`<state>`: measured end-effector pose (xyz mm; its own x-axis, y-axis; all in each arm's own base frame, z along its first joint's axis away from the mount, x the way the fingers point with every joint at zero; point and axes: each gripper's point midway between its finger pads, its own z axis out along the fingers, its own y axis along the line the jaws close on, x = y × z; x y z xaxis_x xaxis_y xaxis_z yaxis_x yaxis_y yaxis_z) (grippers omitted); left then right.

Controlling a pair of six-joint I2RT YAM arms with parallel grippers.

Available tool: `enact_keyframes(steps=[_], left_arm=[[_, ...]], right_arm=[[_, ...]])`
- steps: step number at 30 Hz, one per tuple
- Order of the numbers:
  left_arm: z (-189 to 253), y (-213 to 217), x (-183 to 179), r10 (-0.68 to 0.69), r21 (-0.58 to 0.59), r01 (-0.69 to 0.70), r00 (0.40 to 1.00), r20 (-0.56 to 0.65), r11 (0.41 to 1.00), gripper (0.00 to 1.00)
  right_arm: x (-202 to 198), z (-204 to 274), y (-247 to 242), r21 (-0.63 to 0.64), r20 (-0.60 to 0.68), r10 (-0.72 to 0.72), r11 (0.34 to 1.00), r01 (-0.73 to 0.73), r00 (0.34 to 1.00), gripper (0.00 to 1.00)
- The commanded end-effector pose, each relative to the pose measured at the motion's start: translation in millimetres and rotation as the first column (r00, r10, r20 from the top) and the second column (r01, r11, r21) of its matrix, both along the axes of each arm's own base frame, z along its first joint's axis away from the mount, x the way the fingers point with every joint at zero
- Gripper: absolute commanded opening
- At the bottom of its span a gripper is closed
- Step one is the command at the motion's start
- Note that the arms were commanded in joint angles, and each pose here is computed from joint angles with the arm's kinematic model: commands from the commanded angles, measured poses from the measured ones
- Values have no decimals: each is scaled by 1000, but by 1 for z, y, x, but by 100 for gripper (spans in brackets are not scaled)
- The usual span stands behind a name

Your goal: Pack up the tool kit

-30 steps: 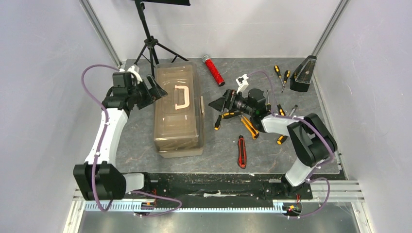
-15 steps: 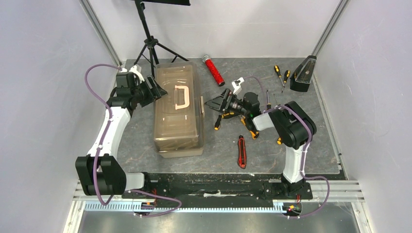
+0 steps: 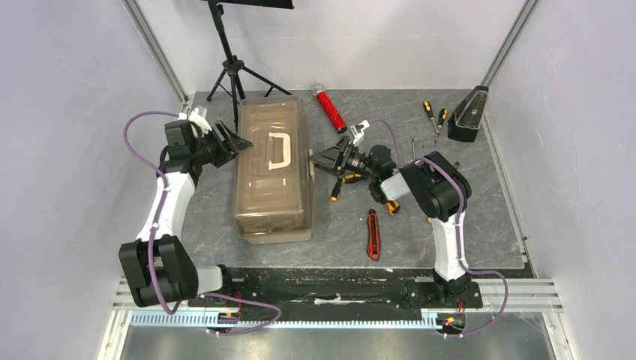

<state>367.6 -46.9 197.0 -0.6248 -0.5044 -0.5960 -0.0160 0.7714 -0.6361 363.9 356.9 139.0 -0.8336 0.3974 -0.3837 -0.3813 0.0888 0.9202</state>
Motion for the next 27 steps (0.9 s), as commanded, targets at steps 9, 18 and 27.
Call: enact_keyframes(steps=[9,18,27], left_arm=[[-70,14,-30,62,37,-55,963,-260,998,74],[-78,5,-34,44,81,-22,956,-289,996,73],[-87,-5,-34,21,65,0,947,-321,998,63]], right_arm=[[-13,4,15,73,28,62,995,-64,998,83],[-29,52,15,205,142,120,967,-147,983,72],[-37,78,11,226,205,116,960,-162,972,52]])
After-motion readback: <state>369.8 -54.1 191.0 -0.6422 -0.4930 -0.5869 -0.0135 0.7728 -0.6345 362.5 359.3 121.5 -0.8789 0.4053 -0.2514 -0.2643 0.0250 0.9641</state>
